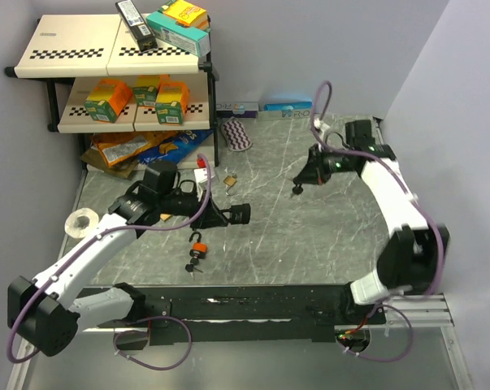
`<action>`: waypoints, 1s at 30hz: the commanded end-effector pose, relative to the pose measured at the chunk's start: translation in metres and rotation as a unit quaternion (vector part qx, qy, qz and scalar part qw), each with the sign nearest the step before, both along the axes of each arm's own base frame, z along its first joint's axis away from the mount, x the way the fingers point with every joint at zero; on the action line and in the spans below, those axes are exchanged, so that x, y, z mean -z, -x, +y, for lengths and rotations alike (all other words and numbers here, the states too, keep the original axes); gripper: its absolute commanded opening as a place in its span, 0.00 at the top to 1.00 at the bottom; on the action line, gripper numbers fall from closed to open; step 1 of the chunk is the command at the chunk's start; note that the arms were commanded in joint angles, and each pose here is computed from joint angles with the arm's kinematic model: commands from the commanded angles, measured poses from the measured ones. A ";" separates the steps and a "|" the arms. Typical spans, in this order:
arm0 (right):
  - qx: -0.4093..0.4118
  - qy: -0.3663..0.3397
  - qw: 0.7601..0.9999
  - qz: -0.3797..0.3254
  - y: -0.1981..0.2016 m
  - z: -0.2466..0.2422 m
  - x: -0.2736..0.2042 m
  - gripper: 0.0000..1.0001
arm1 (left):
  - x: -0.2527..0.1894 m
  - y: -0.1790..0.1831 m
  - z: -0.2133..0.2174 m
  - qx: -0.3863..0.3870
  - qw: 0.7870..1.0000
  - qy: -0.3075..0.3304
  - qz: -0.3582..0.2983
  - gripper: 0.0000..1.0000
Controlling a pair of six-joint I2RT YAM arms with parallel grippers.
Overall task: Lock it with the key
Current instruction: Place the key at the center of the board.
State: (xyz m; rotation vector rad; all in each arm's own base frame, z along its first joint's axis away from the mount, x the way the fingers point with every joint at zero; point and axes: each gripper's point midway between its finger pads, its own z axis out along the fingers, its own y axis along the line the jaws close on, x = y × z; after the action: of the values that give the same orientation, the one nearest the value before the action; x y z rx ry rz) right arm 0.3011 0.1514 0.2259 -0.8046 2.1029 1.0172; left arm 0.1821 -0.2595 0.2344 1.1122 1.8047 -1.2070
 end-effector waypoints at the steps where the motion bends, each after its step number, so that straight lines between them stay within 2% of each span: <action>1: 0.095 0.027 0.995 0.029 -0.078 -0.011 0.026 1.00 | -0.011 -0.031 -0.005 -0.044 0.998 0.009 -0.040 0.99; 8: 0.145 0.026 0.988 0.039 -0.151 -0.013 0.050 1.00 | 0.015 -0.042 -0.007 -0.071 0.997 -0.018 0.004 0.99; 13: 0.164 0.017 0.983 0.080 -0.175 -0.010 0.078 1.00 | 0.027 -0.044 -0.010 -0.072 0.997 -0.031 0.019 0.99; 22: 0.207 0.043 0.966 0.149 -0.174 -0.027 0.124 1.00 | 0.032 -0.042 -0.014 -0.066 0.997 -0.031 0.022 0.99; 26: 0.212 0.085 0.962 0.147 -0.153 -0.051 0.134 1.00 | 0.033 -0.040 -0.013 -0.065 0.997 -0.032 0.020 0.99; 30: 0.233 0.125 0.950 0.167 -0.121 -0.098 0.143 1.00 | 0.036 -0.038 -0.015 -0.062 0.997 -0.036 0.022 0.99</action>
State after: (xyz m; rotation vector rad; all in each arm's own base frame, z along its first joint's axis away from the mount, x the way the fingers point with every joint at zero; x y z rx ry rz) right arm 0.4483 0.0997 0.0732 -0.2392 2.5323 0.8002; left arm 0.2157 -0.2626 0.1745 0.9795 2.0654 -1.0843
